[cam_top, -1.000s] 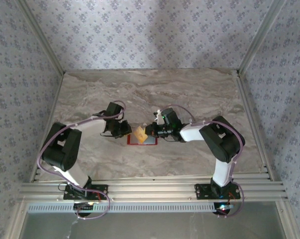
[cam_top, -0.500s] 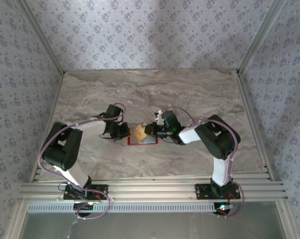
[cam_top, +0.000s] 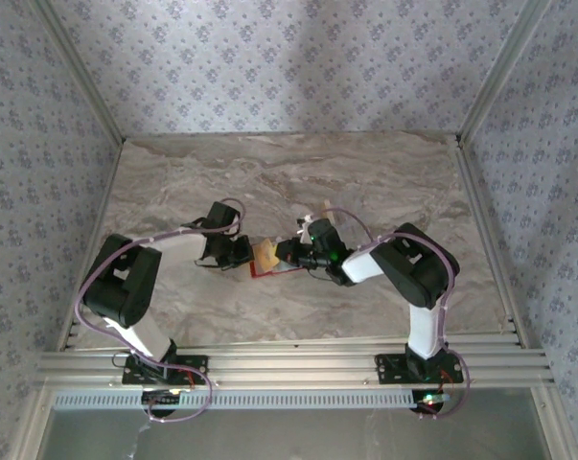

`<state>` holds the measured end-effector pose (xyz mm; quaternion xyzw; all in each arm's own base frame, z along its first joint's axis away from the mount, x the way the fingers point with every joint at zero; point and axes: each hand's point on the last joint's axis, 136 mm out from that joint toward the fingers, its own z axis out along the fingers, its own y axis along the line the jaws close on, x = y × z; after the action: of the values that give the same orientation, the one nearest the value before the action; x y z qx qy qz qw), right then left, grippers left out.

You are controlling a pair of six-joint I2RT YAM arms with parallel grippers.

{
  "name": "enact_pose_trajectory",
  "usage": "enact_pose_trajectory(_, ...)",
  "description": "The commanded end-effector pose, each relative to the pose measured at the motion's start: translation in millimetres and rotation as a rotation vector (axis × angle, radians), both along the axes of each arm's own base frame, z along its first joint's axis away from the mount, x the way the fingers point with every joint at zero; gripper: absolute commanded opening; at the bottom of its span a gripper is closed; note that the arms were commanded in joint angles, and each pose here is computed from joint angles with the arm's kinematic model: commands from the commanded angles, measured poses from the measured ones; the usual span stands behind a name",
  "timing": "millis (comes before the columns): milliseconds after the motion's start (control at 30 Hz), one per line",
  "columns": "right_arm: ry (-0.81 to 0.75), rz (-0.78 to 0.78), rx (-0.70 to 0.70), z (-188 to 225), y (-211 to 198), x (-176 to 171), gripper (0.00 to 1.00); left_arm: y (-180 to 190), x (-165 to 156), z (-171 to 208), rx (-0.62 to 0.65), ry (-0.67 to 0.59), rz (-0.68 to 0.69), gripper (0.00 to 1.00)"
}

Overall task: Put the credit cards into the card holder
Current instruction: Insert the credit card into the card slot.

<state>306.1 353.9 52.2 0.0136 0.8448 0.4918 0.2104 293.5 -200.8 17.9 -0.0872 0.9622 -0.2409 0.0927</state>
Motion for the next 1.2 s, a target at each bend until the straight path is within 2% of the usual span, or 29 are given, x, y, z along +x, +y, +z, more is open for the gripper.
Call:
enact_pose_trajectory(0, 0.003, -0.019, -0.025, -12, 1, -5, 0.0, 8, -30, -36, 0.081, 0.122, -0.015, 0.1)
enact_pose_trajectory(567, -0.046, 0.02, -0.131, -19, 28, -25, 0.0, 3, -27, -36, 0.067, 0.114, -0.012, 0.1)
enact_pose_trajectory(800, -0.042, 0.071, -0.196, -20, 27, -34, 0.08, 5, -26, -35, 0.07, 0.107, -0.021, 0.1)
enact_pose_trajectory(1167, -0.01, 0.107, -0.255, -18, 26, -34, 0.28, 8, -20, -27, 0.051, 0.087, -0.022, 0.13)
